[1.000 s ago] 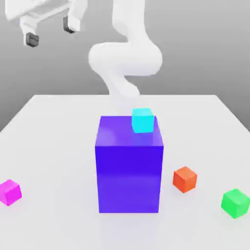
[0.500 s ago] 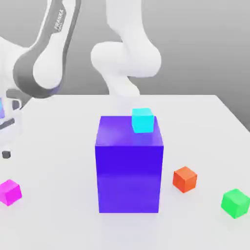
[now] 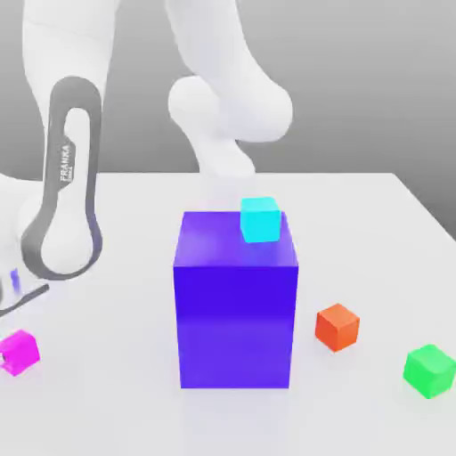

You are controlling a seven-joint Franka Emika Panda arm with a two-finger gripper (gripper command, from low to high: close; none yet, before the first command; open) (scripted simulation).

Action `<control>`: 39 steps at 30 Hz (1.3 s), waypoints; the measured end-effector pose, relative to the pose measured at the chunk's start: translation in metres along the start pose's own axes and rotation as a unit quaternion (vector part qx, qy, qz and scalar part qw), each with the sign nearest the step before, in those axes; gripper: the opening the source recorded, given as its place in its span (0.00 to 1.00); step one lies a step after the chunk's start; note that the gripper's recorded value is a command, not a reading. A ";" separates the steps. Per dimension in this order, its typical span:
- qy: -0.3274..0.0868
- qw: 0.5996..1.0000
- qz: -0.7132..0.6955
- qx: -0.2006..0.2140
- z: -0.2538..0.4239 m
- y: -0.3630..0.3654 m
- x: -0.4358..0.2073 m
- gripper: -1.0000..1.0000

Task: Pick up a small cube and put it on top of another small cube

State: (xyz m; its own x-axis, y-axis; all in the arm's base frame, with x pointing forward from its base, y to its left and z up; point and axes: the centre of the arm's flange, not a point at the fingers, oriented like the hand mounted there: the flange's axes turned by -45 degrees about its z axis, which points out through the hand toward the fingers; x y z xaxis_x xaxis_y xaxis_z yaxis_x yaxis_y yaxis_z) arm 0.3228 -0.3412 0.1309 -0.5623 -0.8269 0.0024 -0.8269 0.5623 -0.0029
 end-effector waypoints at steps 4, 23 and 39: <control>0.000 1.000 0.000 0.000 -0.044 -0.001 0.000 0.00; -0.010 0.710 -0.704 0.025 -0.084 0.048 -0.414 0.00; -0.002 0.287 -0.958 0.002 -0.057 0.321 -0.560 1.00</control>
